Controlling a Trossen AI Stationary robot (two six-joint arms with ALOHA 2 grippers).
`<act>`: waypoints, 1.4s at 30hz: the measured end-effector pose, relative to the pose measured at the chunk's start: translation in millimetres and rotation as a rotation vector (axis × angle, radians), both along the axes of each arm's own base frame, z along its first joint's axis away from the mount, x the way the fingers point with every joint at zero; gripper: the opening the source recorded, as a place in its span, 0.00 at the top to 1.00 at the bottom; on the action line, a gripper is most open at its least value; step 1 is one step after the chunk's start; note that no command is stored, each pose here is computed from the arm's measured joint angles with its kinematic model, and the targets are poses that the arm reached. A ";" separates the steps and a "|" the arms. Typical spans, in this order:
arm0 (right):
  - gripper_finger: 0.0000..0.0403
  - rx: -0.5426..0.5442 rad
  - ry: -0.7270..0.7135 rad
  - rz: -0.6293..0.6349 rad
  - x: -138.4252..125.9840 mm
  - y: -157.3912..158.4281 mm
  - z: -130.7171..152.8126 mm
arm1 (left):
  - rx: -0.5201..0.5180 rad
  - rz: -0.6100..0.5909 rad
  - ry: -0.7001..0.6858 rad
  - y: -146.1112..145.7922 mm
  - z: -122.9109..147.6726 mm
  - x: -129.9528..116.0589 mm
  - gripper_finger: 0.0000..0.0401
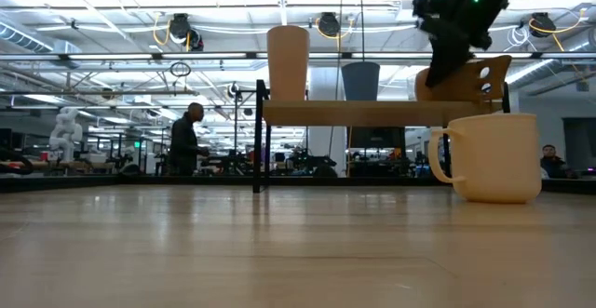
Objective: Stack small to large cups/mugs on shelf
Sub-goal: Put the wooden mug on the shelf, then put the light orange mug on the shelf
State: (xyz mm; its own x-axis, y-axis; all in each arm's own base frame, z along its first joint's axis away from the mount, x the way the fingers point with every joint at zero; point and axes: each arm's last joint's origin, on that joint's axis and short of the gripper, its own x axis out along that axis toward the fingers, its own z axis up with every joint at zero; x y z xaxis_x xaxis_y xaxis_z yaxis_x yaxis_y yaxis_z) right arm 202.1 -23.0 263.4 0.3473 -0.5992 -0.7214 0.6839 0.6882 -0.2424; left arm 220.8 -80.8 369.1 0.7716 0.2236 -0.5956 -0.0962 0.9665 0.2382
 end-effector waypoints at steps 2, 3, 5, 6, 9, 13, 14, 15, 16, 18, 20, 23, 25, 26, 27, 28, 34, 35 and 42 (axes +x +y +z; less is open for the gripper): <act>1.00 0.041 -0.036 0.042 2.4 6.0 8.5 | 0.002 -0.001 0.002 0.0 -0.1 -0.1 0.50; 1.00 0.062 -0.051 0.068 3.6 9.7 13.7 | 0.003 -0.002 0.002 0.0 -0.1 -0.1 0.50; 1.00 0.101 -0.072 0.124 5.2 18.2 24.6 | 0.006 -0.004 0.005 0.0 -0.3 -0.3 0.50; 1.00 0.121 -0.088 0.154 6.0 22.6 31.4 | 0.006 -0.004 0.005 0.0 -0.2 -0.2 0.50; 1.00 0.175 -0.121 0.246 6.2 36.9 50.9 | 0.006 -0.005 0.005 0.0 -0.3 -0.3 0.50; 1.00 0.247 -0.065 0.333 3.8 54.9 68.9 | 0.009 -0.006 0.006 0.0 -0.3 -0.3 0.50; 1.00 0.261 -0.038 0.343 2.8 58.0 71.5 | 0.010 -0.008 0.007 0.0 -0.3 -0.3 0.50; 0.99 0.279 -0.012 0.355 2.5 61.4 74.7 | 0.015 -0.011 0.008 0.0 -0.3 -0.3 0.50; 0.99 0.300 0.012 0.362 2.5 64.2 77.2 | 0.018 -0.013 0.009 0.0 -0.3 -0.3 0.50; 0.97 0.334 0.078 0.370 3.3 68.4 80.3 | 0.021 -0.016 0.010 0.0 -0.3 -0.3 0.50; 0.96 0.363 0.126 0.379 6.1 71.1 84.3 | 0.022 -0.016 0.010 -0.1 -0.3 -0.3 0.50; 0.93 0.422 0.201 0.400 11.2 75.1 88.0 | 0.022 -0.016 0.010 0.0 -0.3 -0.3 0.50; 0.91 0.455 0.242 0.418 15.6 77.6 88.7 | 0.022 -0.016 0.010 0.0 -0.3 -0.3 0.50; 0.90 0.462 0.260 0.428 17.8 78.6 89.4 | 0.022 -0.017 0.010 0.0 -0.3 -0.3 0.50; 0.89 0.459 0.277 0.432 19.6 79.2 90.1 | 0.022 -0.016 0.010 0.0 -0.3 -0.3 0.50; 0.88 0.457 0.293 0.435 21.5 79.6 91.2 | 0.022 -0.017 0.010 0.0 -0.3 -0.3 0.50; 0.77 0.426 0.370 0.516 28.9 82.2 95.2 | 0.023 -0.017 0.012 0.0 -0.4 -0.4 0.50; 0.74 0.427 0.377 0.536 29.6 82.6 95.2 | 0.023 -0.018 0.013 0.0 -0.5 -0.5 0.50; 0.50 0.427 0.415 0.564 36.3 87.6 89.0 | 0.007 -0.035 0.021 -0.7 -0.8 -0.6 0.50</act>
